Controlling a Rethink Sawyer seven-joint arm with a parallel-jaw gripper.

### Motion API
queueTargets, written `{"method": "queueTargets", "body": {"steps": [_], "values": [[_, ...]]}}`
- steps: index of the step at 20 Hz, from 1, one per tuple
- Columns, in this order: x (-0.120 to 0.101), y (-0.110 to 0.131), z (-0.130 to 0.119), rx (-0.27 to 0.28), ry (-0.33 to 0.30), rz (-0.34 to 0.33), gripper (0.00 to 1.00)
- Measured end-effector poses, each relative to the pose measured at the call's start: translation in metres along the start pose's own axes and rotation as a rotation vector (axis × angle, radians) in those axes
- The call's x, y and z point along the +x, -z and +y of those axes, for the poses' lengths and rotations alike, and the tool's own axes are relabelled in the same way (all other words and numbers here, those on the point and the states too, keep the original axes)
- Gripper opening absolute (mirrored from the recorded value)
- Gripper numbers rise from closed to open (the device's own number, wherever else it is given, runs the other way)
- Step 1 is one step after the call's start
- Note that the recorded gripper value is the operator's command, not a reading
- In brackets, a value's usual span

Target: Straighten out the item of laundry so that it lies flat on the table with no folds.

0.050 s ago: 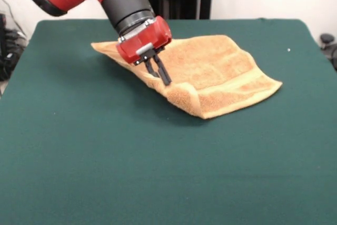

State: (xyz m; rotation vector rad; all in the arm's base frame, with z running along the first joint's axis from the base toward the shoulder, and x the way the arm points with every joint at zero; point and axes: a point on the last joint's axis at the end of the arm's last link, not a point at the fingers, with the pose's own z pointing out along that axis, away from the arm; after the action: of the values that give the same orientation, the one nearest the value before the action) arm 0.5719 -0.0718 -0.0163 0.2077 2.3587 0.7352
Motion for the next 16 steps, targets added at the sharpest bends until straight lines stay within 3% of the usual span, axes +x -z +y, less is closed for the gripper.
{"method": "queueTargets", "body": {"steps": [16], "values": [[-0.027, 0.015, -0.008, 0.045, 0.141, -0.09, 0.0]]}}
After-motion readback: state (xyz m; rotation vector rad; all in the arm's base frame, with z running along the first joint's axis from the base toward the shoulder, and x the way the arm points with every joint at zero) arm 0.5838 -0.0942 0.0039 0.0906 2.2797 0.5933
